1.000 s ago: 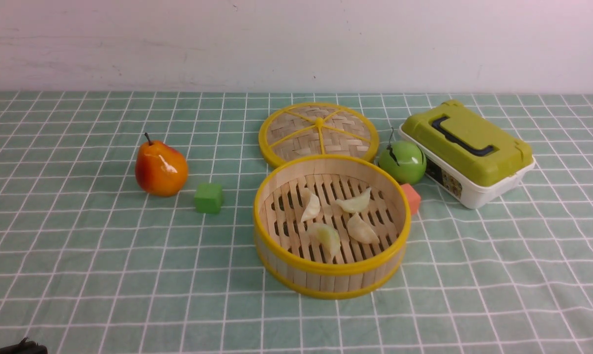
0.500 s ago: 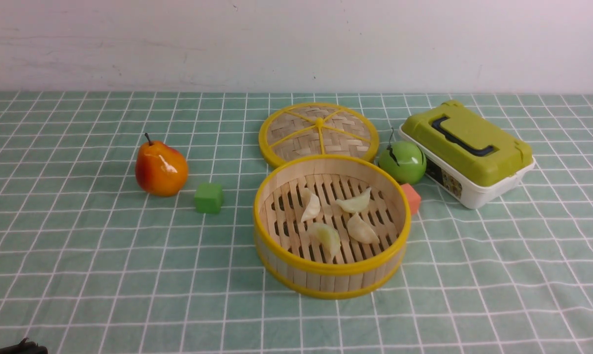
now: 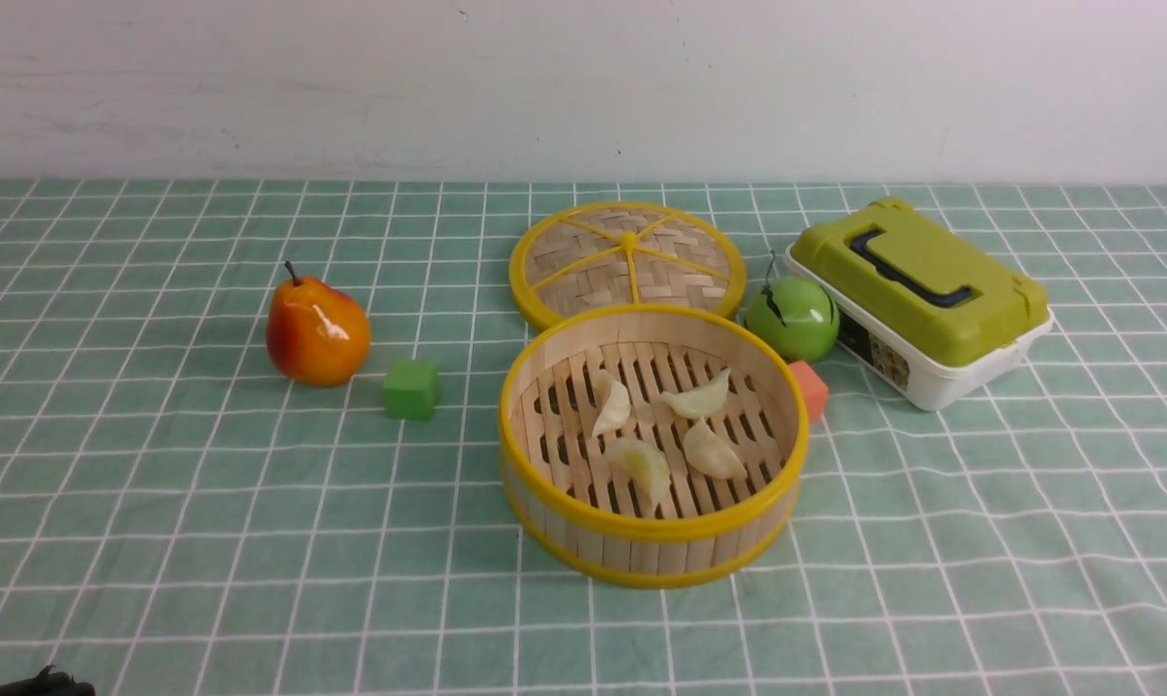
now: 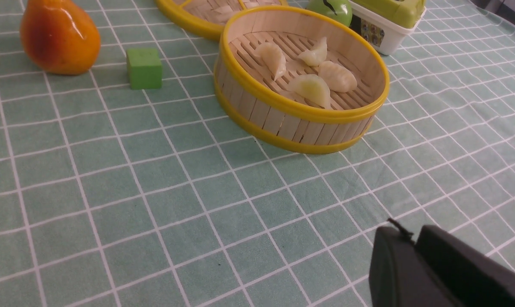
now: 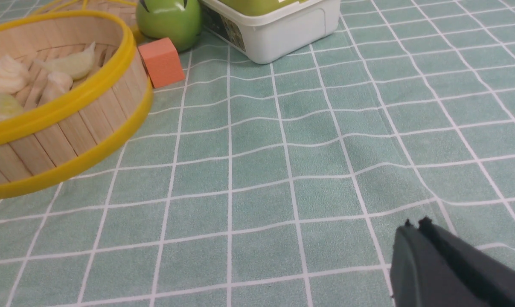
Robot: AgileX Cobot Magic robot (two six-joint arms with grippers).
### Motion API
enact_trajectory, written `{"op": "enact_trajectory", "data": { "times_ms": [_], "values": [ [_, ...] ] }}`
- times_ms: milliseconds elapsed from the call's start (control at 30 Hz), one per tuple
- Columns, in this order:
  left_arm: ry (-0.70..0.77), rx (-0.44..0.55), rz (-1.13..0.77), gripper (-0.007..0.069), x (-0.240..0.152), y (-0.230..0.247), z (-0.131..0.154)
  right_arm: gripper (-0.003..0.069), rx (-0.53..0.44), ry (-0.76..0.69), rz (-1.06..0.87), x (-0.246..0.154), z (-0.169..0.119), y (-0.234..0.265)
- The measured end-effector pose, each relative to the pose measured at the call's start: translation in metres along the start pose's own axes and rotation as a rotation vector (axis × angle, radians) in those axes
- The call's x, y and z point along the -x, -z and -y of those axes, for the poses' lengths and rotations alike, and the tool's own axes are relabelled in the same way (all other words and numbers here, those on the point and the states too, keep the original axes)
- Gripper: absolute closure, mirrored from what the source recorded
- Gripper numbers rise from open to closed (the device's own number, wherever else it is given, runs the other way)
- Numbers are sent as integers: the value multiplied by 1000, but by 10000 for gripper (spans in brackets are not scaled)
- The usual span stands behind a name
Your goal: Put the dumplings into the steamer on the table with the blue tablecloth.
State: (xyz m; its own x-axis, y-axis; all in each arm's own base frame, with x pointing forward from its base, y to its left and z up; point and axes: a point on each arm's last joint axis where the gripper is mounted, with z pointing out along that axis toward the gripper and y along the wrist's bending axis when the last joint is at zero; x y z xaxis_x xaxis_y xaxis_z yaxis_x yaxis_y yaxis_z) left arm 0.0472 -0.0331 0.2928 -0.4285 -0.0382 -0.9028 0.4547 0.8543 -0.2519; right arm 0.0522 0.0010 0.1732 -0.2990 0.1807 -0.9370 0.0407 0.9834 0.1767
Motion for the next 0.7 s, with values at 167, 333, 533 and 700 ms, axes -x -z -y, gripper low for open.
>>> {"op": "enact_trajectory", "data": {
  "times_ms": [167,333,533,700],
  "values": [
    [0,0,0,552,0,0,0,670,0,0,0,0,0,0],
    [-12,10,4,550,-2,-2,-2,665,0,-1,-2,0,0,0],
    [13,47,125,607,-16,-15,-11,659,0,-1,-2,0,0,0],
    [60,228,362,639,-42,-23,-34,653,-1,-1,-2,0,0,0]
  ]
}}
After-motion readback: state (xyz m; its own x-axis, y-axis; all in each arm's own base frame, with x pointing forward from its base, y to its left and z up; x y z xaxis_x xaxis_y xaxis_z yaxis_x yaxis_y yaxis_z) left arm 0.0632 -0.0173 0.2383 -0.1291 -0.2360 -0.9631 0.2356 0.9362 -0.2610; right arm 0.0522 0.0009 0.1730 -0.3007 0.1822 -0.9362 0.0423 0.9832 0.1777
